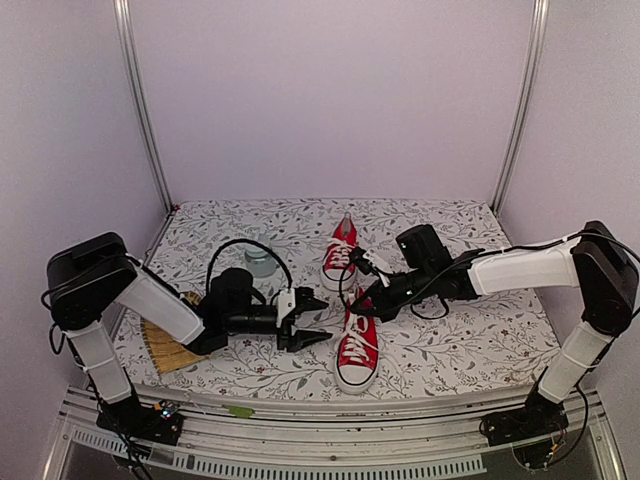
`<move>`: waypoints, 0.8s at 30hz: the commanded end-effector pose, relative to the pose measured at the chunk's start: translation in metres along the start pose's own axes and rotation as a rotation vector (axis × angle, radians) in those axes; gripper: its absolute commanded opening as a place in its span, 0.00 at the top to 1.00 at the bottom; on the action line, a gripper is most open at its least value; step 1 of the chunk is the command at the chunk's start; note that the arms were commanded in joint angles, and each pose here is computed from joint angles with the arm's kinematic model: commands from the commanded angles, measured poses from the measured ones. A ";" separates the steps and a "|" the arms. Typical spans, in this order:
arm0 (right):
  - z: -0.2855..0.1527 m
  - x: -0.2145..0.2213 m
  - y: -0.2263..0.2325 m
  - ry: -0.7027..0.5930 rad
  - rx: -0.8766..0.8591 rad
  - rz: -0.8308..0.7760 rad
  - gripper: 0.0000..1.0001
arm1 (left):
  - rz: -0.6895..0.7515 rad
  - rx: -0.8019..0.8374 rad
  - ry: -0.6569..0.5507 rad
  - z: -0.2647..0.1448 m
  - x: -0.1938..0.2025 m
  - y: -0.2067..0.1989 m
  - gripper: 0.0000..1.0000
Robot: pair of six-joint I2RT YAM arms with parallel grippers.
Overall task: Tie the shoes
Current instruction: Pass from the right arm to the left
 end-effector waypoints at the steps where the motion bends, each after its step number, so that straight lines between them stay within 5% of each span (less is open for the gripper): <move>1: -0.001 -0.013 -0.001 -0.035 -0.004 -0.025 0.99 | 0.033 0.057 -0.080 0.006 -0.006 0.002 0.33; 24: -0.002 -0.018 0.000 -0.055 -0.004 -0.031 0.99 | 0.031 0.132 -0.058 0.026 0.001 0.000 0.35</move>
Point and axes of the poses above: each gripper's point midway between its finger pads, its own z axis out along the fingers, its own y axis along the line the jaws close on, x = y × z, the point moved 5 cm from there along -z, back along the fingers, and after that the axes turned 11 degrees about -z, right-handed, at the moved point
